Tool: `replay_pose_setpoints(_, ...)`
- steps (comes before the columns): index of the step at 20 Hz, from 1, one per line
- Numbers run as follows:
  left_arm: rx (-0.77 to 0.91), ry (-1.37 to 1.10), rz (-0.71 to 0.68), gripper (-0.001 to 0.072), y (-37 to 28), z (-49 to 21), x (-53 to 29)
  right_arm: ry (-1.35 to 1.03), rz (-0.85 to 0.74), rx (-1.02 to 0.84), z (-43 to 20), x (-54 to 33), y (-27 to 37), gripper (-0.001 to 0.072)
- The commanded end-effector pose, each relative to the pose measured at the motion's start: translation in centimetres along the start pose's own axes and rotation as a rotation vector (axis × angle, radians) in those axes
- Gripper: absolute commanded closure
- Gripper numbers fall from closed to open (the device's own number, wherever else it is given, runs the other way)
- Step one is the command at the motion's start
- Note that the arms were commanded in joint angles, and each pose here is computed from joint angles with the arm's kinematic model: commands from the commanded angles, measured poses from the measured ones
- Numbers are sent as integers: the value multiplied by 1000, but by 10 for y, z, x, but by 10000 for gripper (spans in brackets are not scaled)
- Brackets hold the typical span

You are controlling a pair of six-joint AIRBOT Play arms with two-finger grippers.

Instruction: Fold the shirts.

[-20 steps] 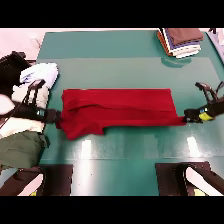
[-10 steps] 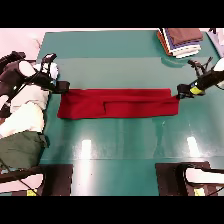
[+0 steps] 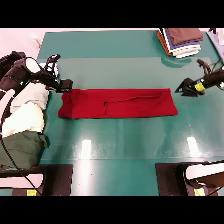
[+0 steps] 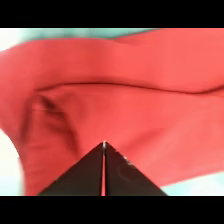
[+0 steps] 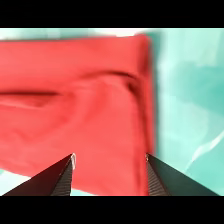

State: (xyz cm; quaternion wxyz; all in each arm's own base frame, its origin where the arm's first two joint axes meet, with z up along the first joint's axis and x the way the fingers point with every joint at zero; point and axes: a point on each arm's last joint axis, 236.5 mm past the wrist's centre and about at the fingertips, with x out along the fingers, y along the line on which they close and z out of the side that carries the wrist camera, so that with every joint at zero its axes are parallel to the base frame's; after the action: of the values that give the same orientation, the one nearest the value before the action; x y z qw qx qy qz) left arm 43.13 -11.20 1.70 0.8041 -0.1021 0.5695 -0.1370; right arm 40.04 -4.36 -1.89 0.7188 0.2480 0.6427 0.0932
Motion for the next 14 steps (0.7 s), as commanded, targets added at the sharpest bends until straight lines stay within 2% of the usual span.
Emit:
replay_pose_setpoints(1, -36, 16, -148, 682, -41, -3, 3, 61, 67, 102, -24, 16, -32, 190)
replay_pose_setpoints(3, 8, 8, -172, 683, -66, -4, 11, 86, 164, 134, -32, 37, -28, 192)
replay_pose_setpoints(6, 33, -6, -206, 682, -114, -10, 32, 109, 218, 124, -29, 66, -12, 223)
replay_pose_setpoints(8, 56, -4, -226, 683, -143, -18, 47, 108, 230, 68, -20, 80, 5, 370)
replay_pose_setpoints(10, 57, -14, -245, 683, -165, -23, 62, 92, 218, -2, -10, 84, 22, 629)
replay_pose_setpoints(11, 44, -25, -255, 683, -174, -22, 69, 77, 215, -40, -5, 80, 30, 697)
replay_pose_setpoints(14, 15, -16, -291, 683, -191, -21, 91, -21, 253, -142, 18, 35, 72, 698)
